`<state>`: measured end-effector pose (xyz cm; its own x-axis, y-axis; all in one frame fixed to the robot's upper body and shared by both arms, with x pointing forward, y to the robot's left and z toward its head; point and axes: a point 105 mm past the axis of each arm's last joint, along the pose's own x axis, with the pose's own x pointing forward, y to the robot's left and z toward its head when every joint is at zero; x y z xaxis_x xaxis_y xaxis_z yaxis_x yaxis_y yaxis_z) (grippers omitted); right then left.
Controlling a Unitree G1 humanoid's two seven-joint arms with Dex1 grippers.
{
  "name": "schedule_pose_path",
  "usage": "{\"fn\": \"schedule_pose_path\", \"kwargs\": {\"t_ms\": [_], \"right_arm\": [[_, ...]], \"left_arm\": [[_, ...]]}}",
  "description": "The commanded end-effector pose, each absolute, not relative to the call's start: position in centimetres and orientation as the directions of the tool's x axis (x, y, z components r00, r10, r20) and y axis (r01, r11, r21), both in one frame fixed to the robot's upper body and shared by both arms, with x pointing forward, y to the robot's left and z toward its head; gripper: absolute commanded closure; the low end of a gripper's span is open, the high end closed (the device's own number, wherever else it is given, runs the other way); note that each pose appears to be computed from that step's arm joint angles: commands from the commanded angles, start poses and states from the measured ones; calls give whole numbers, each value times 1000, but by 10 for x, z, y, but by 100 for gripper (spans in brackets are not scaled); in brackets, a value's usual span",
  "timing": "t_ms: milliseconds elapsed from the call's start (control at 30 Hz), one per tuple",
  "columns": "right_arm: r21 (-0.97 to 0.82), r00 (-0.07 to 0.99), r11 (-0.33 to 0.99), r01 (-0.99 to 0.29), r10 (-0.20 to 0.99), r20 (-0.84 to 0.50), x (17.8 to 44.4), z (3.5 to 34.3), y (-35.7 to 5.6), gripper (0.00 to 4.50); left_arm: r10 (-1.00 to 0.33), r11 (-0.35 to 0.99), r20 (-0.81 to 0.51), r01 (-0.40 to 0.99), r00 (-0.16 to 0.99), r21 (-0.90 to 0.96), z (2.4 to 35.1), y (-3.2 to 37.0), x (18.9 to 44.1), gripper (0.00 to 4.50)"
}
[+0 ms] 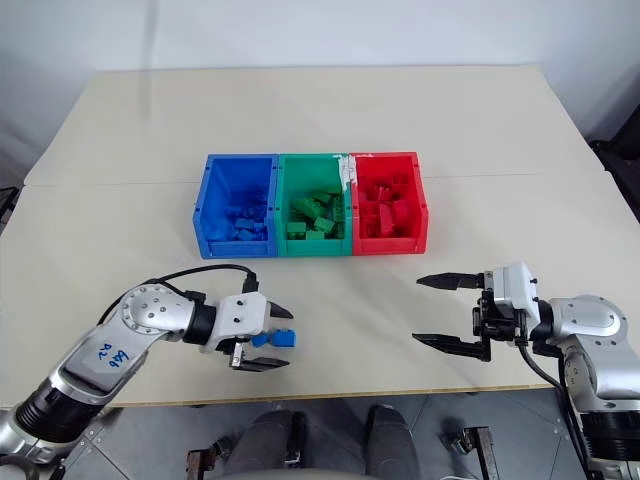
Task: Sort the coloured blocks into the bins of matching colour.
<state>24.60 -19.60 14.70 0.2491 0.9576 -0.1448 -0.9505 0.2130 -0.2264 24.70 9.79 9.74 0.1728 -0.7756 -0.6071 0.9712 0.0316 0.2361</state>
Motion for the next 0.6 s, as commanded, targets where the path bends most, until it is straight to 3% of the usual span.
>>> {"fn": "schedule_pose_path", "kwargs": {"t_ms": [33,233,400,600], "right_arm": [[-290,263,220,-932,957,-120,247,161,-197,0],[-297,269,225,-928,956,-116,251,161,-198,0],[-303,271,226,-926,956,-113,256,160,-197,0],[-317,272,227,-921,957,-104,262,158,-195,0]], "left_arm": [[-775,19,-608,968,174,252,95,96,243,175],[-786,42,-582,956,211,289,96,99,248,357],[-914,159,-313,938,258,309,140,85,262,357],[-913,364,-68,879,402,310,197,112,291,357]]}}
